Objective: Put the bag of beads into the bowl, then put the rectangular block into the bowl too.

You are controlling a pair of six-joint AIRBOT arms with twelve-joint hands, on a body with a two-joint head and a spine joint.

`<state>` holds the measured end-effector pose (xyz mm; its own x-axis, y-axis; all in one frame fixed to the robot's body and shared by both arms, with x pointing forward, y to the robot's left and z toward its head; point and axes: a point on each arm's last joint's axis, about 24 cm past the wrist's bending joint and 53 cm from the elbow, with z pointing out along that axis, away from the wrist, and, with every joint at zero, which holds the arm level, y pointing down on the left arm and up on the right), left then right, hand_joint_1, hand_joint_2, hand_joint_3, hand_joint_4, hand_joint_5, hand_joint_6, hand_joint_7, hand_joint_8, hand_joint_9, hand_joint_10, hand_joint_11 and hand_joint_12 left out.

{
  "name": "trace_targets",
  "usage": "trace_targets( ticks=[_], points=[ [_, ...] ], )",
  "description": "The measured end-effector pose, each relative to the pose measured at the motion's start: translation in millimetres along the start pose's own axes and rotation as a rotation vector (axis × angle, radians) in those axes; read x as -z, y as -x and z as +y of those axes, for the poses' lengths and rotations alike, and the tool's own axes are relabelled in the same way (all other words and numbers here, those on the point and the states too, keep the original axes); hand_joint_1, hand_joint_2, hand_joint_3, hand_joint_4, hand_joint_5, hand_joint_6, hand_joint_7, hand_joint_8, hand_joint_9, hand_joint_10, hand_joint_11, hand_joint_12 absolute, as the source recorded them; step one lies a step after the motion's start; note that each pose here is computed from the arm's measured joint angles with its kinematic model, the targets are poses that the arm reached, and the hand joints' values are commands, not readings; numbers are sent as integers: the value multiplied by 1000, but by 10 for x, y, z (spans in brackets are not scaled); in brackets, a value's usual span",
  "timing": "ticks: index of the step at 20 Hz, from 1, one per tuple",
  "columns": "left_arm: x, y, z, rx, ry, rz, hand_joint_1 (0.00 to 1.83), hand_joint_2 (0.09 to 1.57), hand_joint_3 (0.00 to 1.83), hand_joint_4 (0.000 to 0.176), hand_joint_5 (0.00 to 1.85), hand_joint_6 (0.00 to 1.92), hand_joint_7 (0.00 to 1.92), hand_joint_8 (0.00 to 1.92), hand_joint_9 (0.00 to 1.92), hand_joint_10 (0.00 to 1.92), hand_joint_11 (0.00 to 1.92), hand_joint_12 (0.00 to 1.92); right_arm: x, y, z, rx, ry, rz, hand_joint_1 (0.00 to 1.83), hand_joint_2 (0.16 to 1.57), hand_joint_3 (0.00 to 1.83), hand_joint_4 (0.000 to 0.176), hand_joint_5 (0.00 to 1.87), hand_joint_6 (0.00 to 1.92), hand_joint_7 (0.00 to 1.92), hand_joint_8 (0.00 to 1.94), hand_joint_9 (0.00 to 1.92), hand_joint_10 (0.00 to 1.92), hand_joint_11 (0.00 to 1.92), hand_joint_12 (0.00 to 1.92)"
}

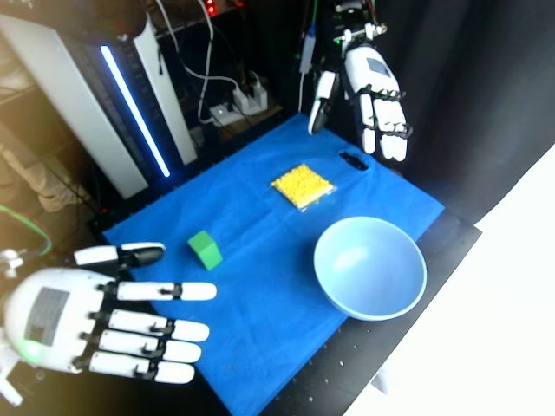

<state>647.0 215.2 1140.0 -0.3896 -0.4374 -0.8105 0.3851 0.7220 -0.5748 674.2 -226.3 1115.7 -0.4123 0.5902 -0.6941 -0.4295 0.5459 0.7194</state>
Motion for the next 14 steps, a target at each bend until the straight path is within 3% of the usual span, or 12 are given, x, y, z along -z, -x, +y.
trace_targets(
  ticks=[1, 2, 3, 4, 6, 7, 8, 9, 10, 12, 13, 14],
  points=[
    [0, -1, 1, 0, 1, 1, 689, 869, 9, 109, 123, 6, 59, 5, 17, 7, 23, 12, -1, -4, 0, -1, 0, 0, 731, 1027, 6, 123, 257, 2, 111, 3, 91, 13, 0, 422],
    [0, 0, 1, 0, 0, 0, 684, 868, 6, 121, 122, 4, 61, 5, 17, 5, 23, 11, -2, -5, 0, -1, 0, 0, 738, 1030, 3, 124, 259, 1, 116, 2, 91, 7, 0, 383],
    [-1, -2, 1, 1, 1, 1, 684, 864, 4, 134, 119, 2, 65, 6, 16, 5, 21, 10, -2, -7, 0, -1, 0, 1, 765, 1047, 4, 110, 247, 4, 101, 6, 35, 19, 0, 149],
    [-12, -28, -4, 4, 0, 5, 730, 861, 2, 133, 128, 5, 65, 5, 4, 1, 3, 1, -2, -13, 2, 0, 1, 3, 758, 1043, 1, 117, 256, 3, 111, 4, 34, 14, 0, 75],
    [-77, -147, -77, -21, -23, 53, 728, 875, 7, 109, 135, 5, 78, 6, 52, 17, 88, 43, -8, -24, -4, -1, 2, 3, 747, 1057, 4, 98, 252, 0, 100, 0, 24, 3, 0, 2],
    [-130, -217, -134, -28, -42, 78, 710, 880, 2, 93, 159, 4, 101, 3, 102, 13, 51, 272, -11, -34, -7, -1, 1, 6, 772, 1075, 10, 88, 244, 0, 91, 0, 20, 1, 0, 0],
    [-205, -290, -191, -43, -57, 107, 758, 881, 0, 84, 164, 2, 101, 1, 98, 5, 9, 337, -13, -45, -12, 1, 1, 9, 784, 1086, 13, 82, 240, 0, 89, 0, 25, 3, 22, 9],
    [-290, -379, -264, -57, -76, 140, 729, 863, 3, 99, 173, 0, 136, 0, 162, 0, 1, 525, -13, -51, -17, 1, -1, 11, 795, 1101, 16, 84, 230, 0, 71, 0, 12, 0, 49, 22],
    [-351, -448, -322, -77, -92, 167, 702, 853, 0, 98, 172, 0, 162, 1, 216, 0, 0, 694, -13, -57, -14, 2, 0, 14, 780, 1116, 17, 81, 216, 0, 55, 0, 2, 0, 46, 21],
    [-435, -598, -374, -143, -96, 225, 729, 806, 0, 143, 144, 1, 182, 1, 254, 3, 0, 758, -13, -61, -18, 6, -1, 18, 772, 1121, 15, 92, 213, 0, 44, 0, 0, 0, 48, 23],
    [-450, -641, -366, -164, -93, 241, 778, 785, 0, 128, 163, 9, 214, 13, 282, 13, 0, 754, -12, -59, -19, 7, -1, 18, 789, 1132, 17, 83, 215, 1, 51, 3, 4, 2, 38, 19],
    [-481, -697, -351, -197, -81, 266, 796, 782, 0, 108, 202, 7, 249, 8, 310, 13, 0, 760, -12, -53, -23, 8, -2, 17, 781, 1137, 14, 88, 215, 1, 51, 2, 4, 1, 32, 17]
  ],
)
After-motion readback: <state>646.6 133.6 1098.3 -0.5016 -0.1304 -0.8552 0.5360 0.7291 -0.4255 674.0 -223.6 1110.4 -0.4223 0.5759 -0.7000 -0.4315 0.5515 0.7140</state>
